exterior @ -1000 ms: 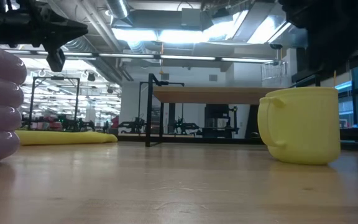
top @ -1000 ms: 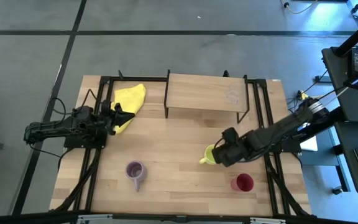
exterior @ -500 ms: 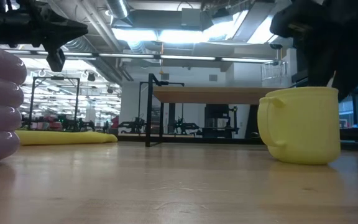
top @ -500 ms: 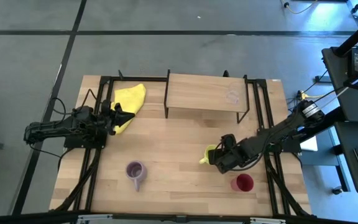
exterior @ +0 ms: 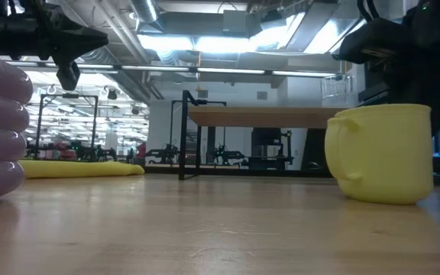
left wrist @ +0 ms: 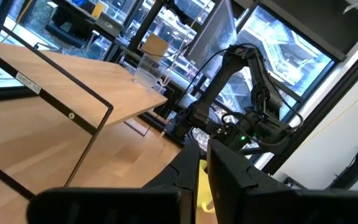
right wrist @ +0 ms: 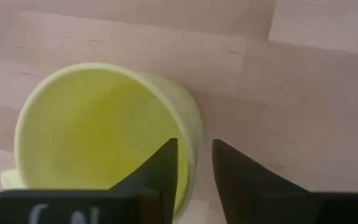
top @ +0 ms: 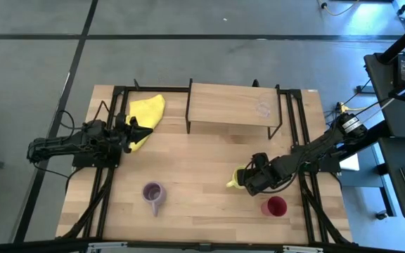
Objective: Stack small to large cups/mugs on shelf
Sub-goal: Put the yellow mug on the shelf, then put the purple mug on the shelf
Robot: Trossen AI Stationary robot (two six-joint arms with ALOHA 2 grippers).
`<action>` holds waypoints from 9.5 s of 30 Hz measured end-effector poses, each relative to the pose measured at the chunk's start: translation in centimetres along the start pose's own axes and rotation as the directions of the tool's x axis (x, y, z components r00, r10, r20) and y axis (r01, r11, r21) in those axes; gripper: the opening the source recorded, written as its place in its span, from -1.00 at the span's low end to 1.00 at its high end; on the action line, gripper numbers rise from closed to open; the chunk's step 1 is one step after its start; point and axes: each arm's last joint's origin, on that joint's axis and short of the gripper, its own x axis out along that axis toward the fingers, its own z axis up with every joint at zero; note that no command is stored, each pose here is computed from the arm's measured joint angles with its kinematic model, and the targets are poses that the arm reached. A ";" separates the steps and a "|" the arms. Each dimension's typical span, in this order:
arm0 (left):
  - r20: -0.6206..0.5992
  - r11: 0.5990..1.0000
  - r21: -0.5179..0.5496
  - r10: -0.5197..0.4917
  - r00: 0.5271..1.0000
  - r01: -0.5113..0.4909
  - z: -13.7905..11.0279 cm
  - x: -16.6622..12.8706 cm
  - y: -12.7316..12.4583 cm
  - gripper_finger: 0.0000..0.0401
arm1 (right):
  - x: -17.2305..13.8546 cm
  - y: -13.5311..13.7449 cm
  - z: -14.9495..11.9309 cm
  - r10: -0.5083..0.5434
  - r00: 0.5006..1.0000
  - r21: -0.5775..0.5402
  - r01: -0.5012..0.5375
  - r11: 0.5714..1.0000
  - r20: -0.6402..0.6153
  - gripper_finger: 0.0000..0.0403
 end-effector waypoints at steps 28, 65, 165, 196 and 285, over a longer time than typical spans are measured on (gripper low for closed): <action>0.067 0.991 0.077 0.106 0.992 -0.111 0.2 0.0 0.3 -0.86 | -4.6 3.6 6.6 0.068 0.996 -0.505 -0.026 0.863 0.065 -0.95; 0.105 0.978 0.064 0.191 0.976 -0.198 0.2 -0.1 0.6 -0.86 | -12.4 3.6 30.4 0.083 0.981 -0.839 0.105 0.533 0.176 -0.94; 0.161 0.954 0.087 0.270 0.949 -0.286 0.3 -0.2 0.9 -0.86 | -9.6 1.6 36.1 -0.080 0.989 -0.787 -0.052 0.614 -0.128 -0.79; 0.160 0.954 0.087 0.270 0.950 -0.286 0.3 -0.2 0.9 -0.86 | -10.8 1.2 35.7 -0.064 0.993 -0.774 -0.035 0.632 -0.098 -0.36; -0.937 0.947 0.294 0.312 0.159 -0.126 -6.1 7.1 -12.9 -0.61 | -18.2 9.9 10.4 0.218 0.961 -0.865 -0.254 0.433 -0.172 -0.19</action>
